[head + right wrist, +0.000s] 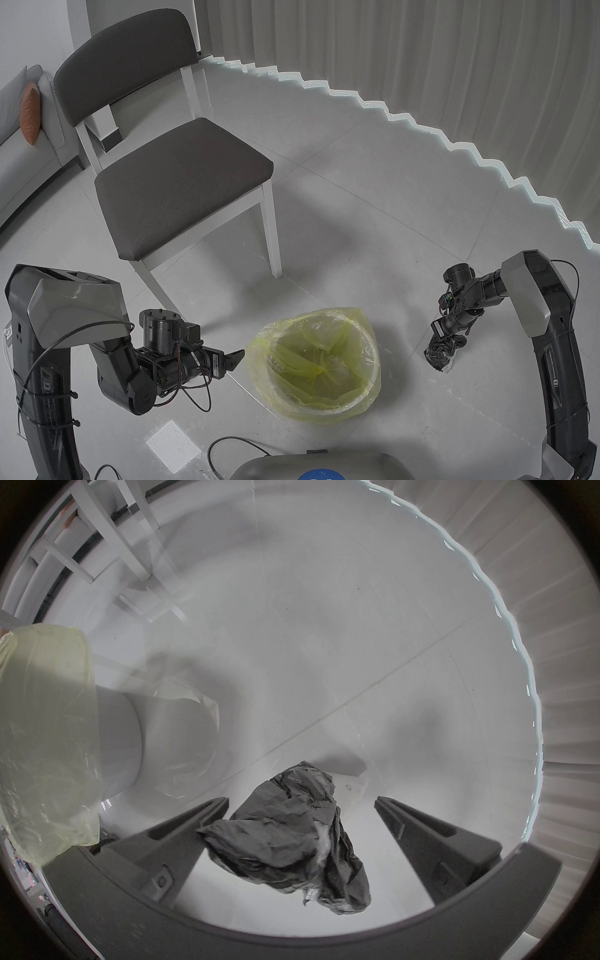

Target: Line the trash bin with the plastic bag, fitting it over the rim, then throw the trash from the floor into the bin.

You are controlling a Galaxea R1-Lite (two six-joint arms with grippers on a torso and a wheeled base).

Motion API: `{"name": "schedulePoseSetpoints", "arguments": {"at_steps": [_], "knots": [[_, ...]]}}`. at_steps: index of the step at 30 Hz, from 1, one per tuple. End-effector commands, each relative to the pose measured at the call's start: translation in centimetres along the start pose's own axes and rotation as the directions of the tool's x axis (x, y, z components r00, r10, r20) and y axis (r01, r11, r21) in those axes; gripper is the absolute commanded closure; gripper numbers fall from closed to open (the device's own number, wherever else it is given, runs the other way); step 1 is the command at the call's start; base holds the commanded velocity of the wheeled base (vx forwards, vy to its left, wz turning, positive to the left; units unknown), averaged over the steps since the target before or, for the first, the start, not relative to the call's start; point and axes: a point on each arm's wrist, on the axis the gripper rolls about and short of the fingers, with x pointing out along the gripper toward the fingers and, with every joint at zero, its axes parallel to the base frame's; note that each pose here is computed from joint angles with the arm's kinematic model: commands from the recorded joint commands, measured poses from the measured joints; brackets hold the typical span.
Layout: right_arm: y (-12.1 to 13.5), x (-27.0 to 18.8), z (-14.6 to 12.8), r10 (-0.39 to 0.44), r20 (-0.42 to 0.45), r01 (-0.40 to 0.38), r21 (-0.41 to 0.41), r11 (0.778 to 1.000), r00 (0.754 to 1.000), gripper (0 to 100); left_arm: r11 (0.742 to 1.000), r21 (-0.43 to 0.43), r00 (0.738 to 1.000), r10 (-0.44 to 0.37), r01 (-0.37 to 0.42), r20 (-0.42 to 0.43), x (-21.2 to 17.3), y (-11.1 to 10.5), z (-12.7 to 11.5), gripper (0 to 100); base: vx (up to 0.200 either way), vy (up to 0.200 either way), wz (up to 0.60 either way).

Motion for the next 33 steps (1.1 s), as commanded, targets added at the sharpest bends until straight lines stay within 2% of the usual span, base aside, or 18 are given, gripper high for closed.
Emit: {"name": "schedulePoseSetpoints", "arguments": {"at_steps": [1,5,13,17,20,25,28,29,33], "knots": [[0.0,-0.9,0.3,-0.001,0.011,0.001,-0.002,1.000,1.000,100,1.000,-0.004,1.000,-0.001,0.001,0.002,-0.1,0.0,0.1,0,0.000,0.000,0.00],[-0.3,-2.3,0.8,-0.006,0.030,0.006,0.001,1.000,1.000,100,1.000,-0.004,1.000,-0.001,0.001,0.013,-0.3,-0.1,0.2,0,0.000,0.000,0.00],[-0.1,-9.1,0.9,0.006,0.084,-0.005,-0.008,1.000,0.996,100,1.000,0.001,0.999,0.027,-0.027,0.024,-1.3,-0.7,0.0,0,0.000,0.000,0.00],[0.9,-13.6,1.2,0.003,0.180,0.002,-0.028,1.000,0.984,100,1.000,-0.012,0.999,0.015,-0.015,0.040,-1.5,-1.1,0.3,0,0.000,0.000,0.00],[2.1,-17.4,1.7,0.006,0.282,0.009,-0.052,0.999,0.960,100,0.998,-0.062,0.999,-0.008,0.010,0.043,-1.3,-1.9,0.5,0,0.000,0.000,0.00],[4.4,-22.5,2.5,0.028,0.378,0.010,-0.098,0.995,0.925,100,0.996,-0.090,0.999,-0.014,0.018,0.050,-1.8,-2.1,0.7,0,0.000,0.000,0.00],[6.3,-26.0,2.9,0.059,0.450,0.003,-0.136,0.991,0.891,100,0.990,-0.136,0.997,-0.026,0.036,0.077,-2.8,-2.2,1.4,0,0.000,0.000,0.00],[7.7,-27.6,2.9,0.087,0.479,-0.014,-0.155,0.988,0.873,100,0.986,-0.156,0.995,-0.040,0.054,0.094,-3.2,-2.3,1.9,0,0.000,0.000,0.00],[10.1,-29.9,2.8,0.138,0.516,-0.048,-0.185,0.982,0.845,100,0.984,-0.152,0.990,-0.074,0.092,0.120,-3.8,-2.1,2.7,0,0.000,0.000,0.00]]}}
